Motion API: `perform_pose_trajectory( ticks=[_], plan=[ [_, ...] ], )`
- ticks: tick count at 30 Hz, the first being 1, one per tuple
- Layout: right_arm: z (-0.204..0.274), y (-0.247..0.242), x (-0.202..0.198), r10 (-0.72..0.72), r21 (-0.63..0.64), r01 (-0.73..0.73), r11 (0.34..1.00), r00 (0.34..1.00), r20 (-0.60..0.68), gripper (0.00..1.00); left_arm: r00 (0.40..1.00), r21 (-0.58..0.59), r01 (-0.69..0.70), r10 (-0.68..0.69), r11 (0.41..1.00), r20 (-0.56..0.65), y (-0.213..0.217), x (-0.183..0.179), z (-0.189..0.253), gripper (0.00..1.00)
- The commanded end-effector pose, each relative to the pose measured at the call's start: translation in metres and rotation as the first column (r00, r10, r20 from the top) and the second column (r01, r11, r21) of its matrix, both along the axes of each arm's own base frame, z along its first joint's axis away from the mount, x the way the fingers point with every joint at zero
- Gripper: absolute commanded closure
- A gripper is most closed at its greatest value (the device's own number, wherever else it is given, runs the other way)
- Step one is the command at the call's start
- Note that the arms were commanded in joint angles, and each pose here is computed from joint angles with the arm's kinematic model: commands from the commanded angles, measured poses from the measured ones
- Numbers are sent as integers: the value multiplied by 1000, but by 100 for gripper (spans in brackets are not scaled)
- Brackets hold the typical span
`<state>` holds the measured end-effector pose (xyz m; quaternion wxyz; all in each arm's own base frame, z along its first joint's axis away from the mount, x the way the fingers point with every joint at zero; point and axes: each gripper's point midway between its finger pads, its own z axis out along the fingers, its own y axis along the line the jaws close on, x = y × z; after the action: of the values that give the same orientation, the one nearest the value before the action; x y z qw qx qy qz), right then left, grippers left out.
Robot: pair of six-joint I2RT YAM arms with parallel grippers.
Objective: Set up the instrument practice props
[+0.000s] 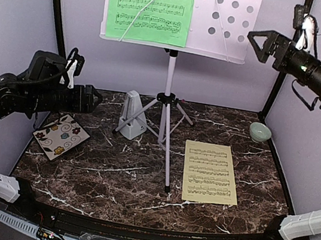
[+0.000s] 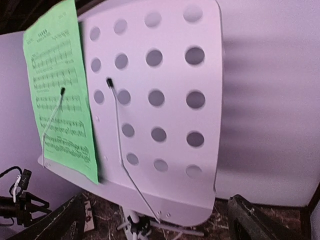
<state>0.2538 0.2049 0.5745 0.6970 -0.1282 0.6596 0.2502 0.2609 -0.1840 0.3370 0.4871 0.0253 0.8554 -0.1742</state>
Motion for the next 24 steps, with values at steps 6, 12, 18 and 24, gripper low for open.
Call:
perform_pose_trajectory(
  ticks=[6,12,18,24],
  plan=[
    [-187,-41,11,-174,-114,136,984,854,-490,1,959,-259,193,-237,947,-154,-61,-36,-67,33],
    [-294,-36,15,-127,-157,21,987,695,-708,7,896,-236,307,-363,922,-255,-113,-67,-119,31],
    [-373,-36,32,-50,-57,5,998,561,-826,8,832,-139,454,-475,880,-286,-175,-88,-159,32],
    [-434,-26,40,-40,-79,-63,995,473,-880,10,767,-44,591,-579,805,-277,-228,-112,-202,32]
  ],
)
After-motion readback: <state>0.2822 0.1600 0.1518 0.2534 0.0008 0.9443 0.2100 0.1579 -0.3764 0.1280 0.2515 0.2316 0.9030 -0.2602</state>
